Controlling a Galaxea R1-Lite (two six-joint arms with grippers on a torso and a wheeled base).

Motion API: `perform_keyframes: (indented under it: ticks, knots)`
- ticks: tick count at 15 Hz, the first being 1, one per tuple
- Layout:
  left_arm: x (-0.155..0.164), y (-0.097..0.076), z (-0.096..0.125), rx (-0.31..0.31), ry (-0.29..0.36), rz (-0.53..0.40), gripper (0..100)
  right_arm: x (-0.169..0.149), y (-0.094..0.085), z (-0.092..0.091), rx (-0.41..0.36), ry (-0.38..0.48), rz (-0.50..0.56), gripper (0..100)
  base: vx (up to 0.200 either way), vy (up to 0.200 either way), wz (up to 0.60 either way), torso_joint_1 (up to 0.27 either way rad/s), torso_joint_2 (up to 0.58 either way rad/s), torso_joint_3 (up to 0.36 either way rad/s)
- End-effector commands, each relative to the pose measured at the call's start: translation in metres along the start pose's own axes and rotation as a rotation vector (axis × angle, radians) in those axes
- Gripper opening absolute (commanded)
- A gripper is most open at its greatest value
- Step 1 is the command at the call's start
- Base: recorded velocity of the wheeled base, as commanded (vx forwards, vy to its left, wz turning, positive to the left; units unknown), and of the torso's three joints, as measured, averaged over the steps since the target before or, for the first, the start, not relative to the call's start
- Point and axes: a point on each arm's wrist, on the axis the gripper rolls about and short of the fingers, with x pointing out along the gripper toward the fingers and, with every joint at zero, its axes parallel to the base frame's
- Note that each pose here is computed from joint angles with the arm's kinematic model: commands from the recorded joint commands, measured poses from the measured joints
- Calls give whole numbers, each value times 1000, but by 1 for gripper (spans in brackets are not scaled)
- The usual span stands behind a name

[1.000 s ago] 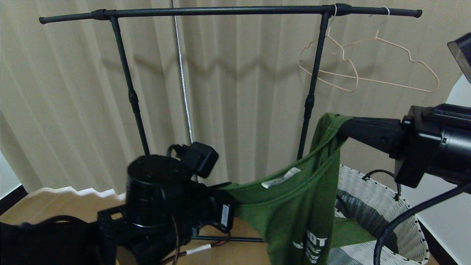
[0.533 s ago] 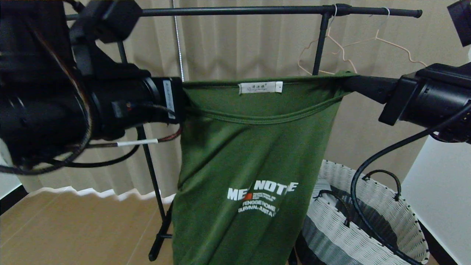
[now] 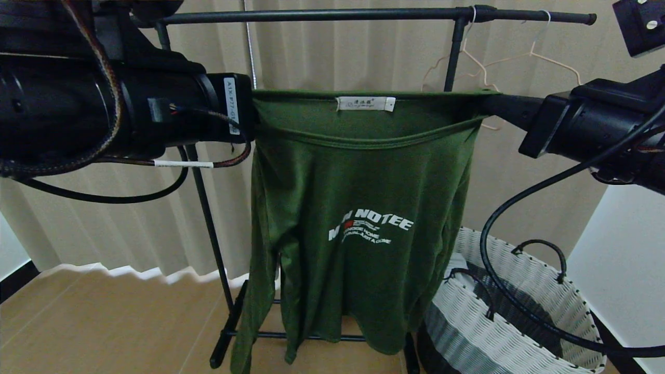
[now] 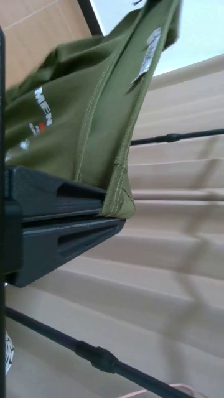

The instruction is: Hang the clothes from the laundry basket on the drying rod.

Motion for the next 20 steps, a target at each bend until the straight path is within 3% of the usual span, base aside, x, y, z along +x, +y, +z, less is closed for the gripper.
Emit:
perform_keyframes:
  ticks: [1, 6, 8, 9, 12, 17, 20]
  knots:
    - [-1, 0, -7, 50, 20, 0, 0, 1, -1, -1, -1, 3, -3, 0, 0, 0, 0, 0, 0, 0]
    - [-3, -2, -10, 62, 24, -12, 0, -3, -12, 2, -3, 4, -51, 0, 0, 0, 0, 0, 0, 0]
    - [11, -5, -12, 64, 30, -10, 0, -12, -22, 7, -7, 0, -95, 0, 0, 0, 0, 0, 0, 0]
    - [27, -9, -9, 55, -3, -13, 0, -21, -23, 9, -3, 15, -111, 0, 0, 0, 0, 0, 0, 0]
    - [59, -17, -1, 45, -49, -14, 0, -44, -16, 16, 5, 55, -101, 0, 0, 0, 0, 0, 0, 0]
    - [98, -22, 3, 14, -67, -6, 0, -99, 6, 13, 7, 105, 139, 0, 0, 0, 0, 0, 0, 0]
    - [102, -23, 3, 11, -67, -6, 0, -104, 13, 9, 3, 111, 194, 0, 0, 0, 0, 0, 0, 0]
